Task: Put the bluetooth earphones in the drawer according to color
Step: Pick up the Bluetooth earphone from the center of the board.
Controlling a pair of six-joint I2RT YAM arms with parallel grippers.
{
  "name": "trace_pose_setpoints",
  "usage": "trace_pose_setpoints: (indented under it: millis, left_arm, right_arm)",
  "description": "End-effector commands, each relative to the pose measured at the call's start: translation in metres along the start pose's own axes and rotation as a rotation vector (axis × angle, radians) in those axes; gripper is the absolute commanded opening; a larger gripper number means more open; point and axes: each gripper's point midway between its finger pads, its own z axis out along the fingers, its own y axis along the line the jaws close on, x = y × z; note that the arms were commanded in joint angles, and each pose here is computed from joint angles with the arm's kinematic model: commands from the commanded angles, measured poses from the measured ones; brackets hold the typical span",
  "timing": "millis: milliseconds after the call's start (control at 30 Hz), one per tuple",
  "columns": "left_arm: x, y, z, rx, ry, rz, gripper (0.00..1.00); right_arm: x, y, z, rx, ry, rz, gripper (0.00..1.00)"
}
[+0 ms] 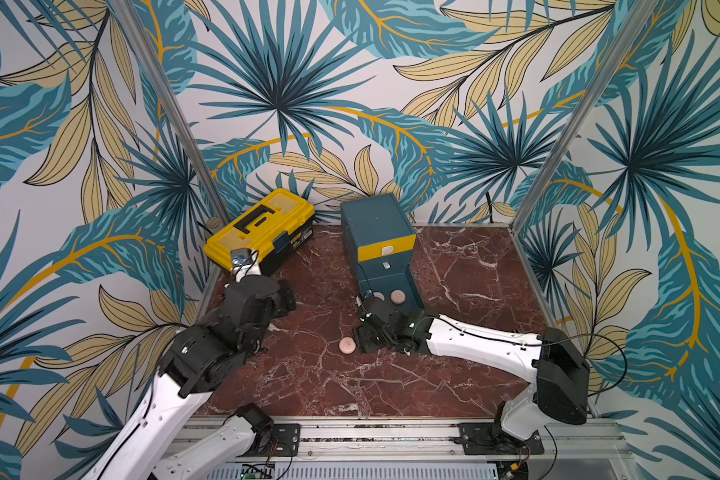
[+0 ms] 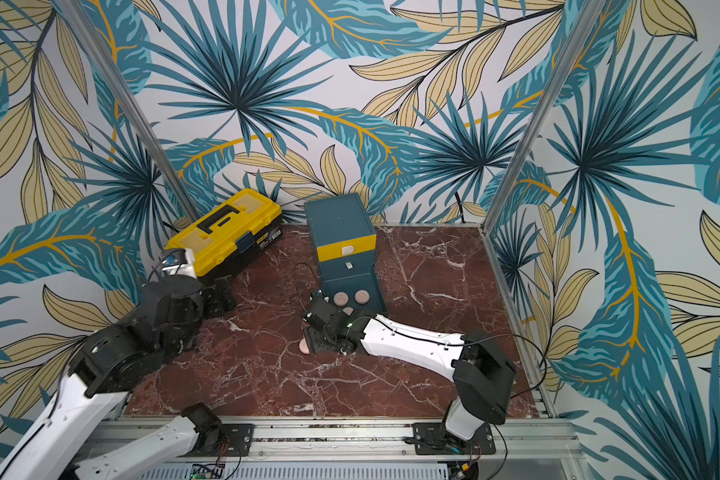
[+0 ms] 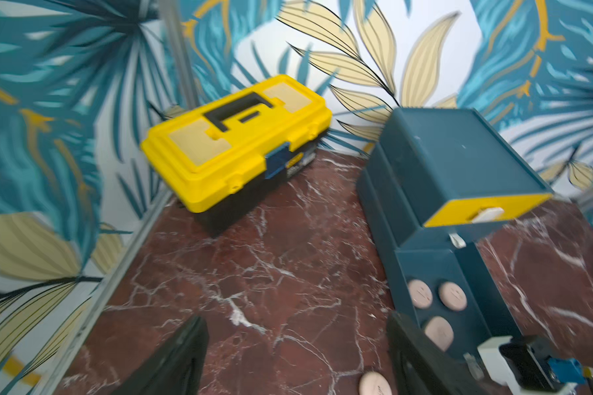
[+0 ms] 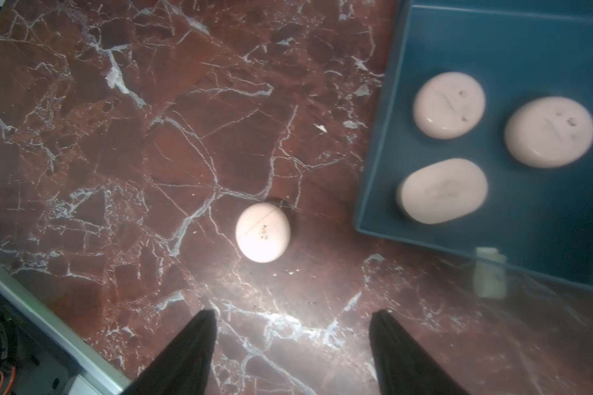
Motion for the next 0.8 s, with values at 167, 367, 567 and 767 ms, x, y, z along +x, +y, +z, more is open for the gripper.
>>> trace_pose_setpoints:
  millis: [167, 367, 567, 767]
  left_arm:
    - [0.008, 0.064, -0.022, -0.219, -0.038, -0.029, 0.86]
    - [0.012, 0.064, -0.021, -0.219, -0.024, -0.013, 0.87]
    - [0.016, 0.06, -0.016, -0.211, -0.005, -0.001, 0.87]
    - [0.018, 0.058, -0.013, -0.205, 0.003, 0.002, 0.87]
  right_arm:
    - [0.008, 0.025, 0.042, 0.009, 0.108, -0.025, 0.79]
    - [0.021, 0.025, 0.064, 0.05, 0.178, -0.037, 0.82]
    - [0.036, 0.022, 0.081, 0.083, 0.249, -0.042, 0.85]
    - [0.043, 0.023, 0.093, 0.087, 0.286, -0.044, 0.87]
